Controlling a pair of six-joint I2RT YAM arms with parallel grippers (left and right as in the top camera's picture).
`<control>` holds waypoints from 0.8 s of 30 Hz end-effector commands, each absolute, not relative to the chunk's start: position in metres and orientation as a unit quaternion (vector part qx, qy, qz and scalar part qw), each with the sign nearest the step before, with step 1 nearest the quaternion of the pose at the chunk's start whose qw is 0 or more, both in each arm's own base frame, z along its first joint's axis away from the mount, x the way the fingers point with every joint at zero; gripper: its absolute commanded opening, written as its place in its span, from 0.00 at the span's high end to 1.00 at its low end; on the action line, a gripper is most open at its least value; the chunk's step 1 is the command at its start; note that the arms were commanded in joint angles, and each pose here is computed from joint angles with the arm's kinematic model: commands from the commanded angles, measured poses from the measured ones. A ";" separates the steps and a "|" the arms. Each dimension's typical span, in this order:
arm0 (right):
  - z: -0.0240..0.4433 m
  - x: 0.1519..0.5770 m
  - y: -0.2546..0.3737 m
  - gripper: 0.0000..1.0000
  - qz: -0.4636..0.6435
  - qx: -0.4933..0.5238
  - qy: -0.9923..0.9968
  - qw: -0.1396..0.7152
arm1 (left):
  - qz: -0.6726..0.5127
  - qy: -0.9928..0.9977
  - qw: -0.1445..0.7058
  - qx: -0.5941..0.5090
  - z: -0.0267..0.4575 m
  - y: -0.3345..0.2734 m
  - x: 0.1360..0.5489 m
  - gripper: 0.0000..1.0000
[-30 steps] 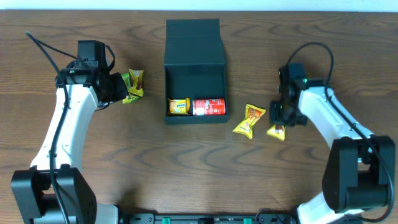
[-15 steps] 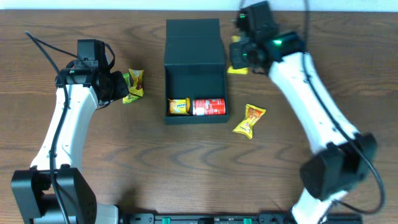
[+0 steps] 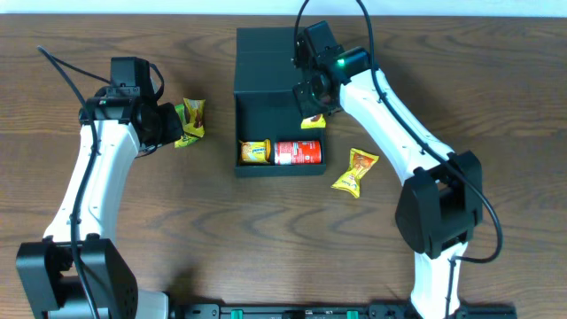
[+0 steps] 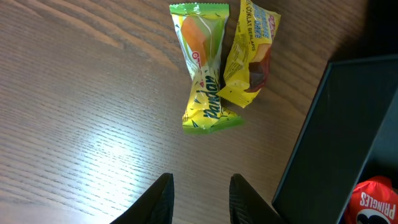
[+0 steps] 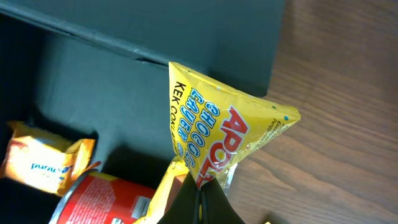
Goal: Pack container
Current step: 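Carry the Apollo packet into the box and release it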
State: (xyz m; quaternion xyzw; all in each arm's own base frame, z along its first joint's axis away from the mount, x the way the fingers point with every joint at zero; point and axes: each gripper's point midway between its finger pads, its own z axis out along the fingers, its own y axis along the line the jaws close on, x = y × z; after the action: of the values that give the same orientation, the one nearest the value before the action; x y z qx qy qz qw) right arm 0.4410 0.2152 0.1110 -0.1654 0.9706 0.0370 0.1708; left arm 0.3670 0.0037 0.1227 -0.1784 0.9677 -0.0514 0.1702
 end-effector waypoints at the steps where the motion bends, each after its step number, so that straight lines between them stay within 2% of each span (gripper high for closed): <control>1: 0.120 0.437 0.231 0.99 0.056 -0.185 0.966 0.175 | -0.053 0.968 0.167 -0.182 0.121 0.004 0.366 0.69; 8: 0.108 0.419 0.240 0.99 0.048 -0.194 0.969 0.144 | -0.054 0.966 0.165 -0.191 0.121 0.004 0.365 0.68; 24: 0.086 0.427 0.226 0.98 0.001 -0.151 0.979 0.139 | -0.054 0.966 0.165 -0.191 0.121 0.004 0.365 0.68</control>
State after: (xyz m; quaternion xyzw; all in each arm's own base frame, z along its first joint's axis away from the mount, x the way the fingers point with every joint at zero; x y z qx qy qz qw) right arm 0.4216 0.2276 0.0868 -0.1657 0.9773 0.0152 0.1309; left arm 0.3668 0.0038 0.1226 -0.1861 0.9664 -0.0525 0.1695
